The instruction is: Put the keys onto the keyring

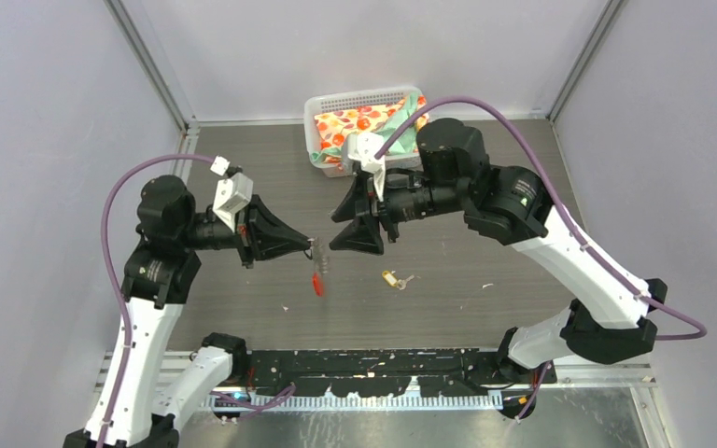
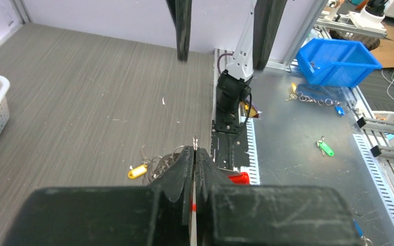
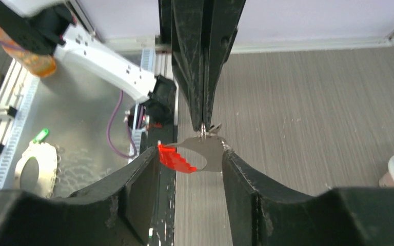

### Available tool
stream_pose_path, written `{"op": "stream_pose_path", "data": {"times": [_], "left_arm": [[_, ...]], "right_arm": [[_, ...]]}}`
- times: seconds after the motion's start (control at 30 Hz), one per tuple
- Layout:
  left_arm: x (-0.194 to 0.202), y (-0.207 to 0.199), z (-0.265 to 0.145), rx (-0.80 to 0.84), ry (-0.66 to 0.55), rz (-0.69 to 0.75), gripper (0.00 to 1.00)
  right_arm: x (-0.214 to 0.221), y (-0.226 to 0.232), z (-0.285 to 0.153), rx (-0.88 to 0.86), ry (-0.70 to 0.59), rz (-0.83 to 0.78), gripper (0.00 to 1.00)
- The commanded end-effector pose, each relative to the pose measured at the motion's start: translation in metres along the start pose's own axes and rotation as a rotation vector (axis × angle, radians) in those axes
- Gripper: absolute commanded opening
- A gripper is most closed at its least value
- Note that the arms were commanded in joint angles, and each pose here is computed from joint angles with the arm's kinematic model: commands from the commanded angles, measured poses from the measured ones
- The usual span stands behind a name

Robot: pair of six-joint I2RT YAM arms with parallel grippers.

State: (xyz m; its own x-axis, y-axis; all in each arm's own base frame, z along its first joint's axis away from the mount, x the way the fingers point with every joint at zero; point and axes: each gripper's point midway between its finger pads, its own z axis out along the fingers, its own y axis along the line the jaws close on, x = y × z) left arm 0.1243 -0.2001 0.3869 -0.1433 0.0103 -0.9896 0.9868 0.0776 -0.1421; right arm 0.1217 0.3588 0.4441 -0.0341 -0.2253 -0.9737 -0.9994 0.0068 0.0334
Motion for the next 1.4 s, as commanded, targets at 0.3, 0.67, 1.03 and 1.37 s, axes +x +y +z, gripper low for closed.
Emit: {"op": "stream_pose_path", "data": {"times": [0.3,0.67,1.03,1.37], "left_arm": [[0.012,-0.009,0.015,0.099,0.176,0.072,0.01],[0.024,-0.009,0.016,0.112,0.240,0.080,0.00],[0.021,-0.008,0.019,0.107,0.235,0.104,0.00],[0.019,-0.003,0.021,0.080,0.227,0.117,0.00]], "right_arm": [[0.052,-0.012,0.019,-0.009,0.215,0.057,0.51],[0.056,-0.012,0.020,-0.013,0.202,0.049,0.43],[0.060,-0.008,0.032,-0.059,0.194,0.095,0.40],[0.065,-0.004,0.034,-0.079,0.208,0.130,0.38]]}}
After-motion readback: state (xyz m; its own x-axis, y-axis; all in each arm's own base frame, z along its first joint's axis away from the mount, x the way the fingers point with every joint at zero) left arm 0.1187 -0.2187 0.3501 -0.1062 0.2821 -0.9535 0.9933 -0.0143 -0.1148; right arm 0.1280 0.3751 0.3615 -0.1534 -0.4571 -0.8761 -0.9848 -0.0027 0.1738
